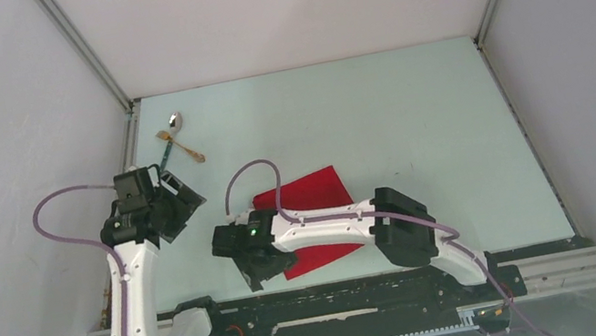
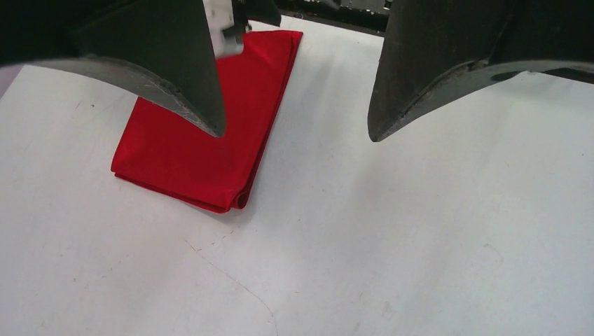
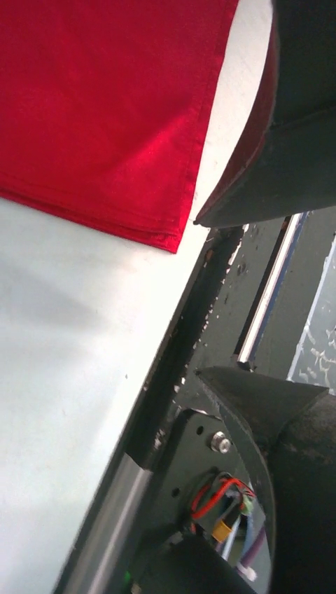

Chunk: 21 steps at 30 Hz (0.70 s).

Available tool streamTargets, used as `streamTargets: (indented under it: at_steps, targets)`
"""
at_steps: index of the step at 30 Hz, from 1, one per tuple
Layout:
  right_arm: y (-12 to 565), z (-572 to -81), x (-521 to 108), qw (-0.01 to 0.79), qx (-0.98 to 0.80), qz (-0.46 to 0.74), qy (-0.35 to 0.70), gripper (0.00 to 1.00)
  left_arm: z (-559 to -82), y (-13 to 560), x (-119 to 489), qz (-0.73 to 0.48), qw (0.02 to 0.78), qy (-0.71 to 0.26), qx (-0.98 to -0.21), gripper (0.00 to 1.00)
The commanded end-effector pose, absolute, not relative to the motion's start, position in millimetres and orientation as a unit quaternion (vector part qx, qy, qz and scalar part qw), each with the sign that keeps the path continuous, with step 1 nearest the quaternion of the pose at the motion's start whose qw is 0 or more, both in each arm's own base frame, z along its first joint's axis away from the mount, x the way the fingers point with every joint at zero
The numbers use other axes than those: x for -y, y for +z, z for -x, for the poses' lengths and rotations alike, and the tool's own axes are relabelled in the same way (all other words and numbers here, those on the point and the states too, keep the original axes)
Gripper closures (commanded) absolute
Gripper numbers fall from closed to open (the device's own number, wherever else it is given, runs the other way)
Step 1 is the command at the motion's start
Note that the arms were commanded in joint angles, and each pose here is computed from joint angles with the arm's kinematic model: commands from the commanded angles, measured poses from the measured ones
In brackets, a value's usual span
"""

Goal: Fold the napkin into a case and place the utensils inside
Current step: Pick up the lower triangle-folded napkin from the center of the board.

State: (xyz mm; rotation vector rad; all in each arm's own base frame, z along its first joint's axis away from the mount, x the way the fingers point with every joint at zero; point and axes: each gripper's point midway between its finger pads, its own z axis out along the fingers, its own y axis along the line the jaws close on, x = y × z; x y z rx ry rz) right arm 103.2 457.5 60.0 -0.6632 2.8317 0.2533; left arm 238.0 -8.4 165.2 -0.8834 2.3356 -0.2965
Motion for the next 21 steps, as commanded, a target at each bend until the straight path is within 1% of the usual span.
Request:
streamTargets:
  at_steps: [1,3,5,14,18,21]
  targets:
    - [50,-105,-438,0.087,-0.979,0.179,0.032,0.24,-237,186,3,0.337,0.337,-0.112,-0.872,0.19]
    - [49,-108,-439,0.087,-0.98,0.176,0.033,0.29,-236,187,-2,0.334,0.344,-0.099,-0.872,0.19]
    - [48,-112,-438,0.086,-0.981,0.173,0.032,0.31,-235,187,-6,0.331,0.348,-0.088,-0.873,0.19]
    - [37,-125,-436,0.063,-0.983,0.166,0.037,0.28,-238,186,-7,0.319,0.349,-0.085,-0.877,0.2]
    - [33,-129,-437,0.054,-0.984,0.164,0.041,0.3,-240,184,-7,0.318,0.348,-0.085,-0.878,0.2]
    - [26,-130,-436,0.041,-0.985,0.163,0.041,0.33,-241,180,-6,0.316,0.342,-0.087,-0.881,0.2]
